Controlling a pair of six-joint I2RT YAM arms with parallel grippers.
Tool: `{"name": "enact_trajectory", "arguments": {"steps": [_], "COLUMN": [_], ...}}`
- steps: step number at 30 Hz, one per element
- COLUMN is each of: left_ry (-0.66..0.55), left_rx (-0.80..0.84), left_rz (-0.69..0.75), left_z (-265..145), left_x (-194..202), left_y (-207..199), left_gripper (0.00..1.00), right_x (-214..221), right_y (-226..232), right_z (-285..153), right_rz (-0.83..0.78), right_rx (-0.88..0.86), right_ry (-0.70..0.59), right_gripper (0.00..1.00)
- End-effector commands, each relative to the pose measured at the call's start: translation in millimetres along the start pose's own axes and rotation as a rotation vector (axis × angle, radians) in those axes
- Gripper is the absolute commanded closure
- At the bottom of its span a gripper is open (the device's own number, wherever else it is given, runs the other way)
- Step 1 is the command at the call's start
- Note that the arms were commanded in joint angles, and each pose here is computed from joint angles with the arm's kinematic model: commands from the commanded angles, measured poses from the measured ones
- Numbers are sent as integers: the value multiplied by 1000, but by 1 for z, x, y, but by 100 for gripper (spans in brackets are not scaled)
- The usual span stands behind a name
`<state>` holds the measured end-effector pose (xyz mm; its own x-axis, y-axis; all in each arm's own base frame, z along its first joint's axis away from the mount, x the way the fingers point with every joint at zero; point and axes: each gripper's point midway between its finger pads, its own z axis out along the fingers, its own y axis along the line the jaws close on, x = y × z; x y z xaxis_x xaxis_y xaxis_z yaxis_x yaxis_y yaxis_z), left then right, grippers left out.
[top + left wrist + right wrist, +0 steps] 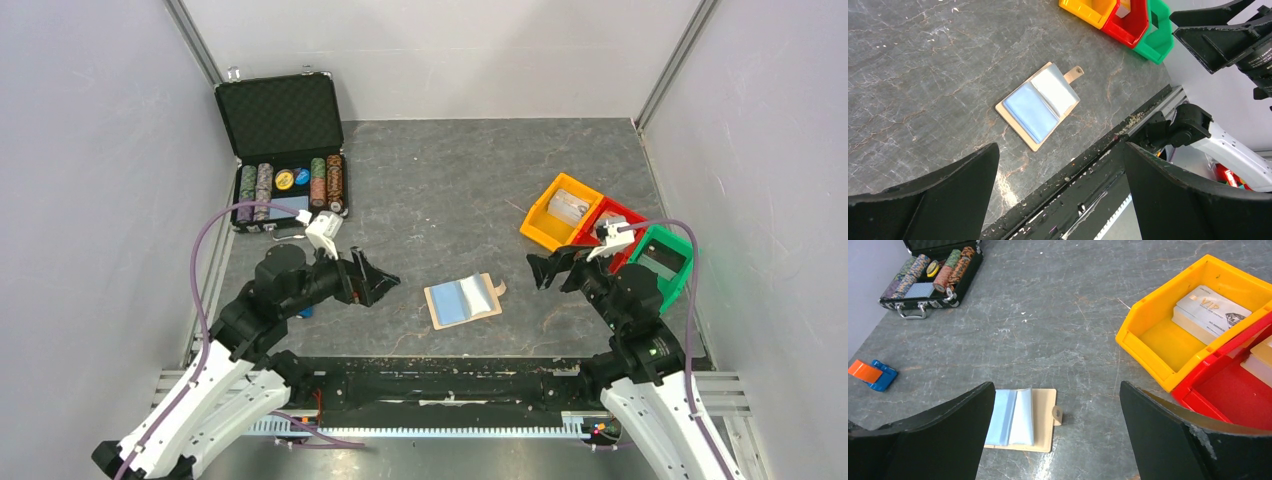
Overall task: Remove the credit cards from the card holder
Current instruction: Reset both arms
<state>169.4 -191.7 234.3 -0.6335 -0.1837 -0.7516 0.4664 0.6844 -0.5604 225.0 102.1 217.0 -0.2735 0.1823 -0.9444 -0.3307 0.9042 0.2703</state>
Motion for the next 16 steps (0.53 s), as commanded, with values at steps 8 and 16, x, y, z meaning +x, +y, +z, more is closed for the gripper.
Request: {"name": "enact_trajectory", "arguments": {"steps": [8, 16], "left_ry": [-128, -152], "left_rx": [5, -1], "left_rz": [33, 36], "left_z": [-9, -13], "left_x": [-19, -23], "left_y": [-1, -1], "left_gripper": [0, 0], "right_x": [-17, -16], "right_y": [9, 11], "right_z": [3, 4], "right_rz": [37, 26], "right_rx": [-35, -49], "right_ry": [-66, -57], "right_gripper": [2, 2]}}
